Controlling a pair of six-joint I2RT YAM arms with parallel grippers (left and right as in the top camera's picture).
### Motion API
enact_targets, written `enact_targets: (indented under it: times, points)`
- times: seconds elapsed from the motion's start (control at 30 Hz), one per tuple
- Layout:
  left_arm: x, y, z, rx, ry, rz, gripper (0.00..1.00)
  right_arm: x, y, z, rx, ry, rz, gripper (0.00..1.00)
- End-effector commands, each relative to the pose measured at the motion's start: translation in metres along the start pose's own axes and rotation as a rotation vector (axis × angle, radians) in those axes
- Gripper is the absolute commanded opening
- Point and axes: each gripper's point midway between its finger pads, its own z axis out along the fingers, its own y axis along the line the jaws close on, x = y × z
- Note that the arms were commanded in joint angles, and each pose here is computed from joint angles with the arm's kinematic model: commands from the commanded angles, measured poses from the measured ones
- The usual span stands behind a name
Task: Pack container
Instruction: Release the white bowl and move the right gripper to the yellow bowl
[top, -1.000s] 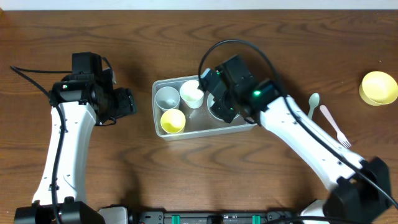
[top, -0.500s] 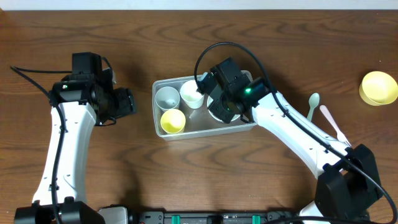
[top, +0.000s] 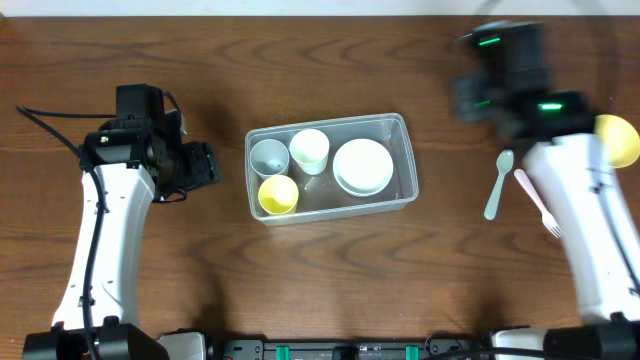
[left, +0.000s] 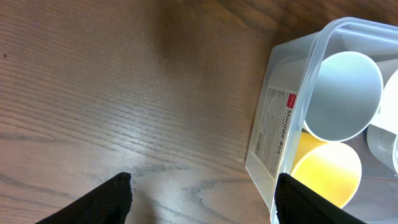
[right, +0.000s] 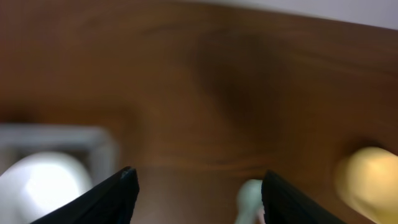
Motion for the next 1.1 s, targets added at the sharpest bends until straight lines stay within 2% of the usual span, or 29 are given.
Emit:
enact_targets:
  times: [0.0,0.1,0.23,0.63,1.07]
  points:
    - [0.001,0.0,-0.001,0.004,0.002,0.006,0.74,0.004,-0.075,0.002,0.138,0.01,0.172,0.68]
    - [0.001,0.0,-0.001,0.004,0.002,0.006,0.74,0.016,-0.129,0.013,0.192,0.034,0.278,0.71]
    - [0.001,0.0,-0.001,0.004,0.003,0.006,0.74,0.032,-0.157,0.045,0.148,0.086,0.284,0.7]
    - [0.002,0.0,-0.001,0.003,0.006,0.006,0.74,0.1,-0.194,0.138,0.281,0.311,0.295,0.74]
    - [0.003,0.001,-0.001,0.002,0.01,0.005,0.74,0.148,-0.223,0.18,0.301,0.4,0.351,0.76]
